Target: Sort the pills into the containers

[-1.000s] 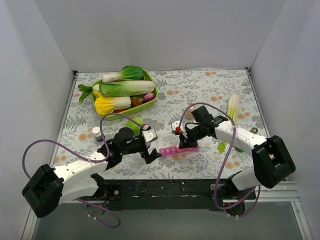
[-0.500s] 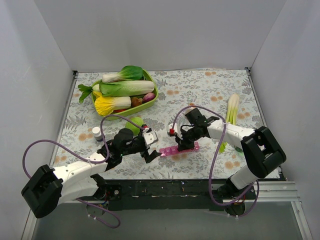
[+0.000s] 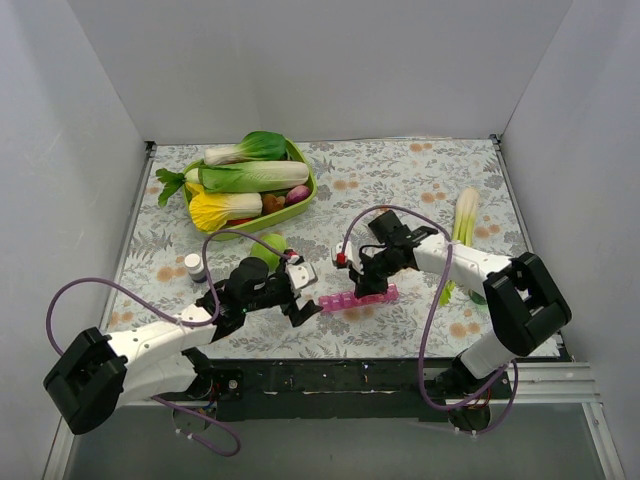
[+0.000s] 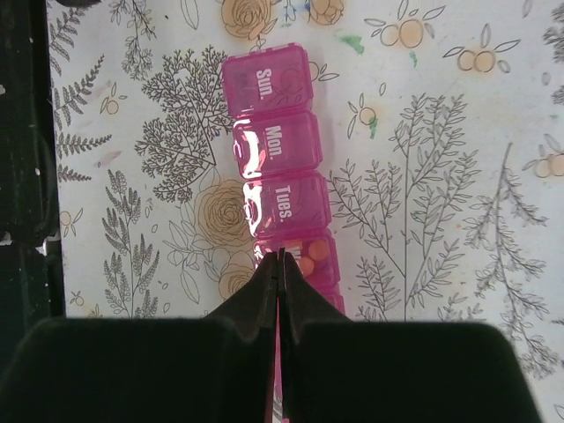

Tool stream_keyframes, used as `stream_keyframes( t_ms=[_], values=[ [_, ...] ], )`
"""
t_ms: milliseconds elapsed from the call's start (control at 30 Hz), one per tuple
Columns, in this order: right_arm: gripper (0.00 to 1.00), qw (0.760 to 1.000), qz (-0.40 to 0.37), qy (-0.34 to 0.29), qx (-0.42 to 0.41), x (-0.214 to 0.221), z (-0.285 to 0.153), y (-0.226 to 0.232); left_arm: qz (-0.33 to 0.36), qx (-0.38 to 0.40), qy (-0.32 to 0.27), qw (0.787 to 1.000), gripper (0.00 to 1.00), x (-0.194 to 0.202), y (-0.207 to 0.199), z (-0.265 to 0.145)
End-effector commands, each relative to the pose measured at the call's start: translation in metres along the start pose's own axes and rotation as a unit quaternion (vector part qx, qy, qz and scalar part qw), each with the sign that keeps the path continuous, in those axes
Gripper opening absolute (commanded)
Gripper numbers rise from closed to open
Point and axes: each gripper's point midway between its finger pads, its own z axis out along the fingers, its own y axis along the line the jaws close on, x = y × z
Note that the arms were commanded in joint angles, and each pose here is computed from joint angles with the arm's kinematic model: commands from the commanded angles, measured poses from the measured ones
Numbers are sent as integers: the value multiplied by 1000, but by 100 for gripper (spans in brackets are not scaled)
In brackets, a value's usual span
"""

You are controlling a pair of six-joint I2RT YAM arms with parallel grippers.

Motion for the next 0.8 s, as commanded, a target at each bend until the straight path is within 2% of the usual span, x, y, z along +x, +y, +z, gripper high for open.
stream_keyframes(
  t_ms=[0,33,100,133,167,200,233,267,300,333,367,400,467,500,633,700,733,767],
  values=[
    [5,997,-46,-45,34,-45,-41,-6,-36,-51,-46,997,98,-41,18,-8],
    [7,996,-46,-53,46,-51,-50,-9,-79,-62,-62,993,98,-54,19,-12],
    [20,992,-42,-80,91,-63,-80,-20,-129,-94,-75,984,98,-69,29,-20],
    [26,988,-44,-91,114,-68,-94,-25,-178,-109,-96,973,98,-88,34,-26],
    [43,981,-48,-112,152,-79,-116,-29,-207,-128,-117,963,98,-103,40,-36],
    [52,973,-38,-124,191,-79,-138,-40,-238,-169,-110,950,98,-101,52,-44],
    [60,965,-33,-137,219,-81,-154,-45,-259,-194,-133,937,98,-122,64,-56],
    [77,947,-53,-168,268,-96,-183,-48,-293,-203,-153,922,98,-135,67,-67],
    [85,932,-12,-191,306,-92,-207,-55,-307,-214,-134,918,98,-129,68,-73],
    [94,918,2,-208,337,-94,-224,-58,-315,-222,-140,912,98,-135,74,-80],
    [98,896,22,-213,389,-98,-251,-63,-323,-224,-154,907,98,-151,78,-89],
    [98,881,80,-226,407,-96,-262,-66,-329,-228,-144,905,98,-151,77,-93],
    [98,852,110,-235,454,-100,-291,-69,-328,-237,-147,903,98,-164,81,-104],
    [98,841,121,-248,465,-102,-301,-68,-329,-244,-131,903,98,-159,81,-106],
    [98,818,146,-280,481,-110,-323,-59,-327,-254,-118,902,98,-163,80,-119],
    [98,825,136,-277,473,-108,-319,-56,-325,-254,-115,904,98,-164,77,-124],
    [98,838,113,-257,467,-104,-314,-53,-324,-253,-119,904,98,-166,76,-128],
    [98,864,76,-249,431,-108,-300,-43,-322,-255,-120,904,98,-166,76,-131]
  ],
)
